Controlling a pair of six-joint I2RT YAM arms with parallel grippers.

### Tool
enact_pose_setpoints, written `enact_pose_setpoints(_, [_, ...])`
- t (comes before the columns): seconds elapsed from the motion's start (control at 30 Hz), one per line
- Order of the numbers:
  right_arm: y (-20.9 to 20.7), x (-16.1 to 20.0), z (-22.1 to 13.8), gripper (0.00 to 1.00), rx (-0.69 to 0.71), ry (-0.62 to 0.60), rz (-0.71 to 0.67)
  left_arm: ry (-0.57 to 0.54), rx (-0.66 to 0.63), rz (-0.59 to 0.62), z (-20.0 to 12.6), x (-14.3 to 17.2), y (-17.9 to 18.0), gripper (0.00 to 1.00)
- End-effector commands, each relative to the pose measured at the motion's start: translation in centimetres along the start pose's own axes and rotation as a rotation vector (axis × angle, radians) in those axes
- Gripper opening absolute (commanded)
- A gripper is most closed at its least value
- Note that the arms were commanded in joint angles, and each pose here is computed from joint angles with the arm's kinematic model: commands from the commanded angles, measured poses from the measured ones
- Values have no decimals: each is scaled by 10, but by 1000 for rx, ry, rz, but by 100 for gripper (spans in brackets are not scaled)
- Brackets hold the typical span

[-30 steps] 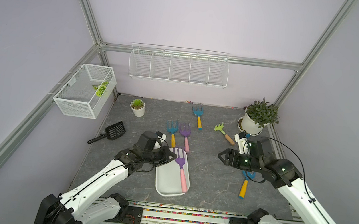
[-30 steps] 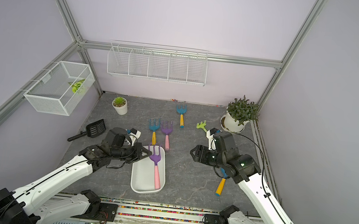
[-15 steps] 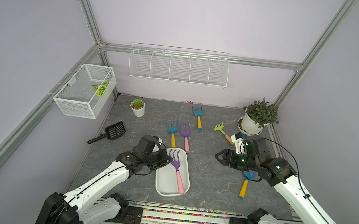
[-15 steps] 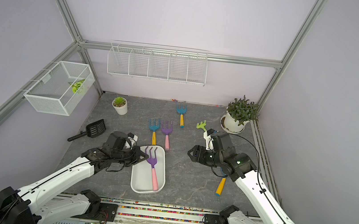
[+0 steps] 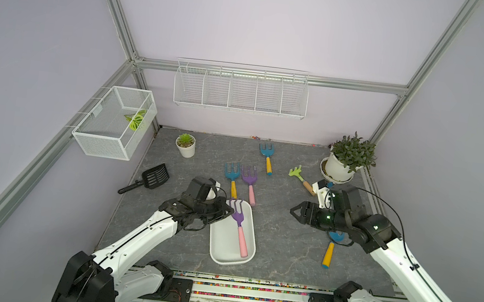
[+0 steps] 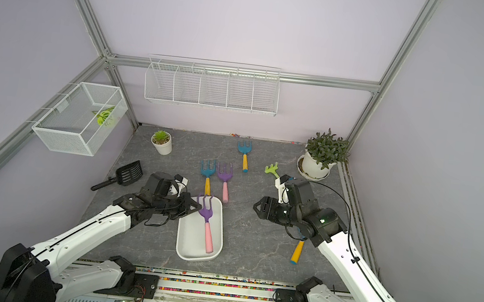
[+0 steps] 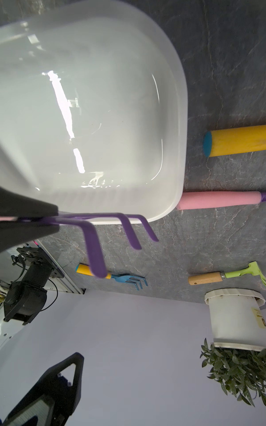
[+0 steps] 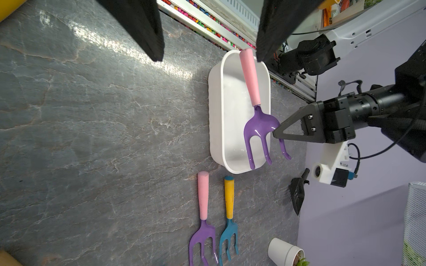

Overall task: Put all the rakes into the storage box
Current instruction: Place the rake in the storage box.

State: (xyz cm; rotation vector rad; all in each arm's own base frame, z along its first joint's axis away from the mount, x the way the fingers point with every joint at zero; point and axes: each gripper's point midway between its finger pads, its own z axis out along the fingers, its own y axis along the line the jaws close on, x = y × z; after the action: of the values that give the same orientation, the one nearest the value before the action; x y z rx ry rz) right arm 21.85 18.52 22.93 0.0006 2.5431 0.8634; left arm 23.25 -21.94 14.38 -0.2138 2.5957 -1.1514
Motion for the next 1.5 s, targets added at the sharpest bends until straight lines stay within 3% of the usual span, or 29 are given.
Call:
enact_pose_setpoints(0.0, [2,0,5,69,-19,9,15,-4,20,30,5,-3,0,0])
enact_pose_setpoints(0.87, [4,-9,14,69,-24,12,4,124,-95,-13,42,12,41,0])
enact_pose_setpoints(1.07, [6,-10,16,70,-35,15,-7,131,-226,-33,43,12,64,24])
enact_pose_setpoints(1.2, [10,-14,20,71,-43,30,-19,85,-325,-35,30,2,71,34])
enact_pose_setpoints(1.47, [15,-22,24,71,-45,38,-33,-40,-487,-1,-19,-23,63,41])
